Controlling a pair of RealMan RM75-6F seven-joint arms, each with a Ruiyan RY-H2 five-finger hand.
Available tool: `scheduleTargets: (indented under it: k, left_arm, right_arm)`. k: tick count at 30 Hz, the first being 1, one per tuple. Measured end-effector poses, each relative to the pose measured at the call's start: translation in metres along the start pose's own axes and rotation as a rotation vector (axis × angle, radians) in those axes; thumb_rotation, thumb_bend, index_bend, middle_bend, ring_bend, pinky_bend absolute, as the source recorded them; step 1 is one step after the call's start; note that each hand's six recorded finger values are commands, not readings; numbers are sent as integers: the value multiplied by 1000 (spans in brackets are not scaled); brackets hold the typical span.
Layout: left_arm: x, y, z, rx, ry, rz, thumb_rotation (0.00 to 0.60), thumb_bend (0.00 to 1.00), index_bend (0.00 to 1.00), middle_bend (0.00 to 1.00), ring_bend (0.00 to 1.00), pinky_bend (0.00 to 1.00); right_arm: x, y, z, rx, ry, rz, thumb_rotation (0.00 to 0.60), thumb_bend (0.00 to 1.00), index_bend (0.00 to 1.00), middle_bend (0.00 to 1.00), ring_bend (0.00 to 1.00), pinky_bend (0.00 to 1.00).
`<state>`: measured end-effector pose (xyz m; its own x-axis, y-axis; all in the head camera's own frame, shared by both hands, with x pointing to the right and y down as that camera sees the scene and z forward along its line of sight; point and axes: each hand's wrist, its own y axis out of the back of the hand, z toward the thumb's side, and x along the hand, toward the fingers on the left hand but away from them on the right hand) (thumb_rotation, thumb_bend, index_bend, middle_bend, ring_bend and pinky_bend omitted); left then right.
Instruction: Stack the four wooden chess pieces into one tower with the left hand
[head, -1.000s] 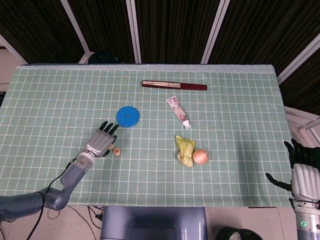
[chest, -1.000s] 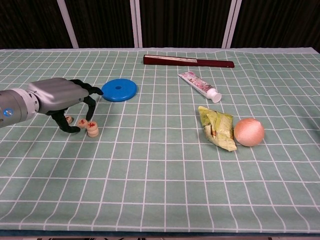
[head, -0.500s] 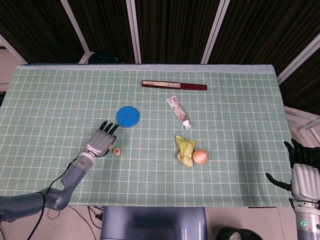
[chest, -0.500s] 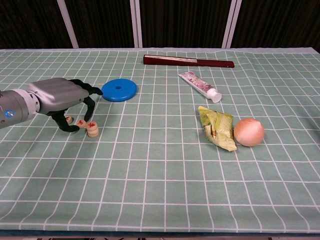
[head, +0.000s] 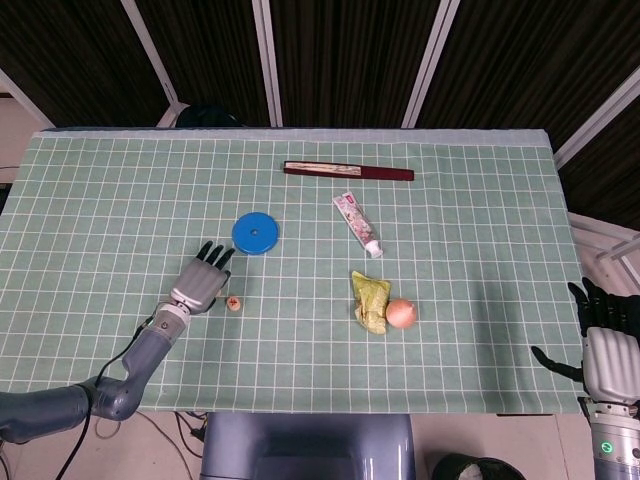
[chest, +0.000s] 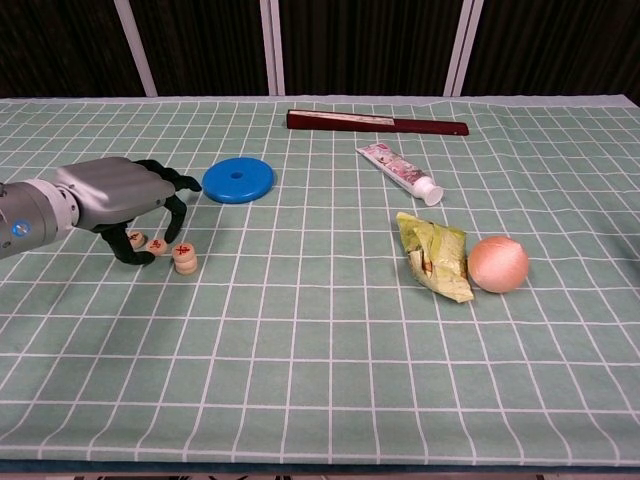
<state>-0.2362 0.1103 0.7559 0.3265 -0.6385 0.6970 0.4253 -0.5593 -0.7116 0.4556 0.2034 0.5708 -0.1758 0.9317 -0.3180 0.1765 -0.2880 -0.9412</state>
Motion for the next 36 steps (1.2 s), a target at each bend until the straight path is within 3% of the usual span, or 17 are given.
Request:
scheduleTargets:
  k: [18, 29, 36]
  left_arm:
    - [-2, 6, 0, 3, 7, 11, 600, 316, 520, 40, 0, 0]
    - [-16, 37, 12, -24, -42, 92, 600, 316, 520, 41, 0, 0]
    - [-26, 45, 21, -26, -75, 113, 600, 316, 513, 41, 0, 0]
  right_arm:
    - [0, 0, 0, -2, 1, -3, 600, 232, 81, 13, 0, 0]
    - [0, 0, 1, -2, 3, -3, 600, 233, 81, 13, 0, 0]
    - [0, 1, 0, -3, 2, -5, 600, 233, 81, 13, 0, 0]
